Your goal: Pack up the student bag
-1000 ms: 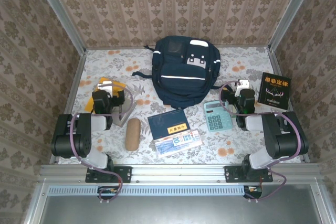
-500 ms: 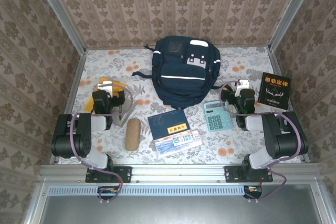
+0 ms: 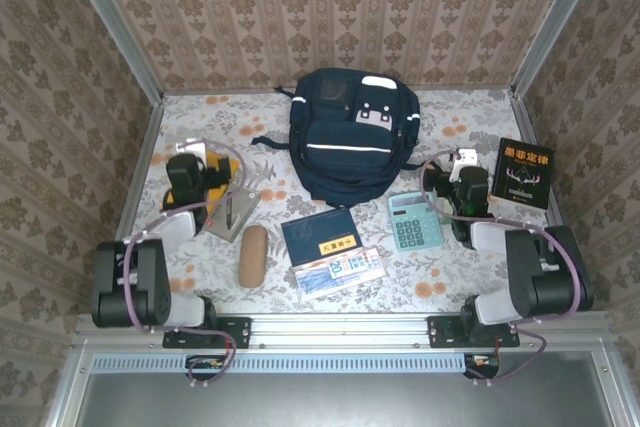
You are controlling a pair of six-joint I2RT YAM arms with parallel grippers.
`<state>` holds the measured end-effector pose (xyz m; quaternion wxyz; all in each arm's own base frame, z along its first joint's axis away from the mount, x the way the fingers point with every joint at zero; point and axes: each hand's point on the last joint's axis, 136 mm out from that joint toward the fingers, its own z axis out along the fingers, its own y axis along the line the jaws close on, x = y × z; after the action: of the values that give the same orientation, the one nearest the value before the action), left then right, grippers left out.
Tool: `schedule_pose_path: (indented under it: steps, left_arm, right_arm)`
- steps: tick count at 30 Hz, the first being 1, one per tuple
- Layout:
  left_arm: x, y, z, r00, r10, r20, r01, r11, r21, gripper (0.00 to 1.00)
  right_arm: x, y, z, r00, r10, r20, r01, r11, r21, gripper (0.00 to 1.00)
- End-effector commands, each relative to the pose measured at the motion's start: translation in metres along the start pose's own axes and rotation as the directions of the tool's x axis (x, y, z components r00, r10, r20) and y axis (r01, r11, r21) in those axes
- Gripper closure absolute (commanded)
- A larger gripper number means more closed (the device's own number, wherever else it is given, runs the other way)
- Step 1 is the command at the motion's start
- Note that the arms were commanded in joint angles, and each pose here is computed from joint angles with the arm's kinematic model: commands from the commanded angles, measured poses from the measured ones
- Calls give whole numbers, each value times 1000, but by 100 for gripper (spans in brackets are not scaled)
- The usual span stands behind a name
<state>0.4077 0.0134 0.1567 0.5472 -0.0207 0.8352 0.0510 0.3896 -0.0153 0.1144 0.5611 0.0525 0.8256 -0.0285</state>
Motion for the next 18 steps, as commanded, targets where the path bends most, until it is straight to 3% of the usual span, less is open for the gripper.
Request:
schedule_pose_path:
  steps: [1,3,8,11,18]
  left_arm:
    - [-36,24,-30,980,-181,-84,174,981,-90,0]
    - [-55,26,-43,953,-272,-130,262,961,-93,0]
    - [-78,4,-56,920,-330,-211,342,939,25,0]
    - [-72,-20,-55,905,-322,-278,357,931,83,2]
    - [-37,-115,-55,878,-211,-429,318,928,195,8]
  right_arm:
    - [-43,-23,-17,992,107,61,-114,985,126,0]
    - [-59,-37,-28,970,226,90,-239,953,187,0]
    - [-86,-38,-45,932,356,67,-362,914,185,0]
    - [-95,-26,-46,936,351,32,-353,927,127,1]
    - [-91,4,-43,924,372,-90,-374,927,-5,0]
